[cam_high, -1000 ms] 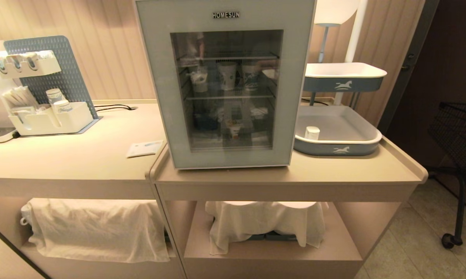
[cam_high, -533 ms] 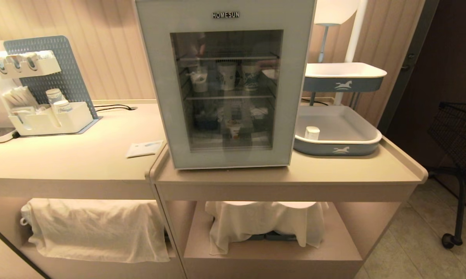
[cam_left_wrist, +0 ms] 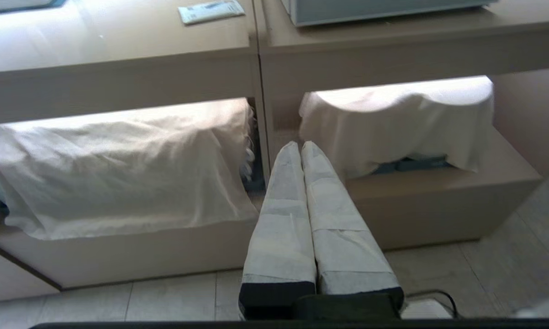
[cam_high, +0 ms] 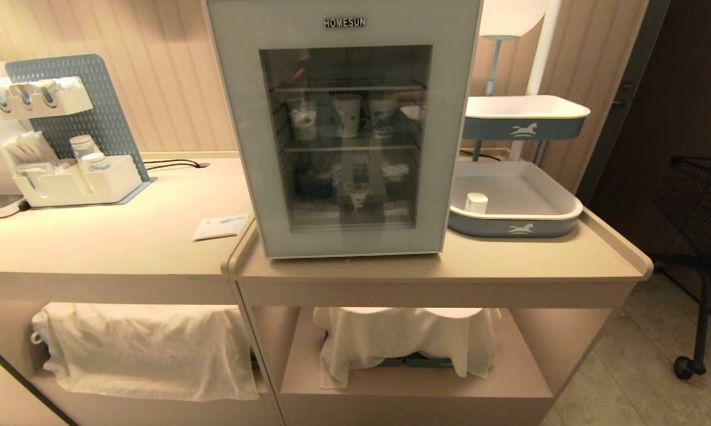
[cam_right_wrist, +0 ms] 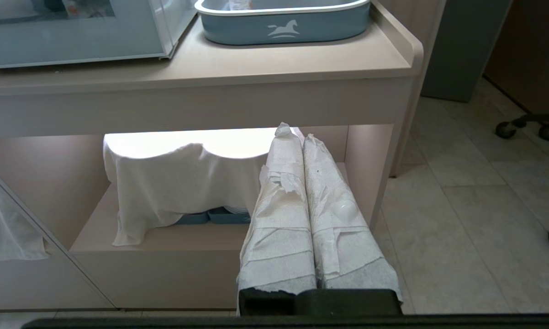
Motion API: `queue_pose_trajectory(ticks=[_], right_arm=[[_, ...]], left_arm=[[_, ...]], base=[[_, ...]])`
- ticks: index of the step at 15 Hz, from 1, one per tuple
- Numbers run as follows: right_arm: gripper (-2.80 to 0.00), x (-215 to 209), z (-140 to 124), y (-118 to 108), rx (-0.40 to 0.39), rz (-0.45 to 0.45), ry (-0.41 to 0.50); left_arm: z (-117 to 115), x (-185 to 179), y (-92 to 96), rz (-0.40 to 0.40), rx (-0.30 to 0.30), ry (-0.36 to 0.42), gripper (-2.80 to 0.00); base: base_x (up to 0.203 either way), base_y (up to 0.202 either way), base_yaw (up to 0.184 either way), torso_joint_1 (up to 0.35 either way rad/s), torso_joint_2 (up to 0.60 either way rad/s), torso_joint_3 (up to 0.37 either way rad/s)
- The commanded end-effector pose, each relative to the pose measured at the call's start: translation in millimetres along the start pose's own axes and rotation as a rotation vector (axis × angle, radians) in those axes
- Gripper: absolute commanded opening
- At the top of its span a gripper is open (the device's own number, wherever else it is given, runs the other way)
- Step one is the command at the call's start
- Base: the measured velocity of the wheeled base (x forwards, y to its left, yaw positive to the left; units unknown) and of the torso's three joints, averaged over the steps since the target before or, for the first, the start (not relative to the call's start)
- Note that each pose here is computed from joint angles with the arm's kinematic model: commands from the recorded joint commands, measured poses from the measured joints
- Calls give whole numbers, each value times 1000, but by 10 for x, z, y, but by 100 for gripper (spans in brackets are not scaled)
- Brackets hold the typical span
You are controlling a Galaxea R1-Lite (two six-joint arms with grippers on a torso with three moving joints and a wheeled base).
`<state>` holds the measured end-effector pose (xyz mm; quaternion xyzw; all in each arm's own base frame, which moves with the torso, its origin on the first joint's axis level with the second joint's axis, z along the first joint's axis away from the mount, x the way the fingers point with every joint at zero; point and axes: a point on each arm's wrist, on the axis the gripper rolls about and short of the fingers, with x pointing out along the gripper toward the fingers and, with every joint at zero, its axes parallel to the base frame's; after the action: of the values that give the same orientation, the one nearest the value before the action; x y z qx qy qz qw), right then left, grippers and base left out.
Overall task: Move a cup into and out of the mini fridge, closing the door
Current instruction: Open the freezer door
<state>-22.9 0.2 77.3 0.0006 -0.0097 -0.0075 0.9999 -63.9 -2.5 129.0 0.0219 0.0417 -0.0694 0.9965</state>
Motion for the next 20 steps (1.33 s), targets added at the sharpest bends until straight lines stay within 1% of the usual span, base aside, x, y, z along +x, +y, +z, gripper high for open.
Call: queue_pose_trajectory(ticks=[1,2,4,5,6,7,9,10,11,13,15,16,17,18,19,20], right_arm=[[-280,7,-25,0,0,0,10],[-280,7,-25,0,0,0,10],[-280,8,-25,0,0,1,10],[-280,7,-25,0,0,0,10],[-280,7,-25,0,0,0,10],[-280,8,-25,0,0,1,10],[-280,7,-25,0,0,0,10],[-280,7,-25,0,0,0,10],[-280,8,-25,0,0,0,10],[-280,8,-25,0,0,1,10],[-280,7,-25,0,0,0,10],[-280,8,-25,0,0,0,10],[-280,7,-25,0,0,0,10],[-280,8,-25,0,0,1,10],[-280,8,-25,0,0,1,10],[-280,7,-25,0,0,0,10]], left_arm=[[192,-50,-1,-19,-4,27,-280],[331,-34,3,-44,-9,40,-280],[726,-5,24,-109,-33,41,-280],[900,47,40,-143,-64,54,-280],[1094,116,59,-190,-113,67,-280],[1308,172,77,-260,-170,68,-280],[1667,244,106,-440,-273,72,-280],[1794,316,109,-505,-305,91,-280],[1888,398,103,-541,-320,110,-280],[2037,614,72,-563,-331,149,-280],[2206,846,40,-559,-354,180,-280],[2256,971,22,-555,-360,201,-280],[2282,1084,7,-550,-354,217,-280],[2291,1198,7,-522,-350,233,-280],[2287,1309,49,-455,-347,241,-280],[2276,1438,138,-358,-330,244,-280]], base=[[0,0,0,0,0,0],[0,0,0,0,0,0],[0,0,0,0,0,0],[0,0,0,0,0,0],[0,0,0,0,0,0],[0,0,0,0,0,0],[0,0,0,0,0,0],[0,0,0,0,0,0],[0,0,0,0,0,0],[0,0,0,0,0,0],[0,0,0,0,0,0],[0,0,0,0,0,0],[0,0,0,0,0,0],[0,0,0,0,0,0],[0,0,0,0,0,0],[0,0,0,0,0,0]])
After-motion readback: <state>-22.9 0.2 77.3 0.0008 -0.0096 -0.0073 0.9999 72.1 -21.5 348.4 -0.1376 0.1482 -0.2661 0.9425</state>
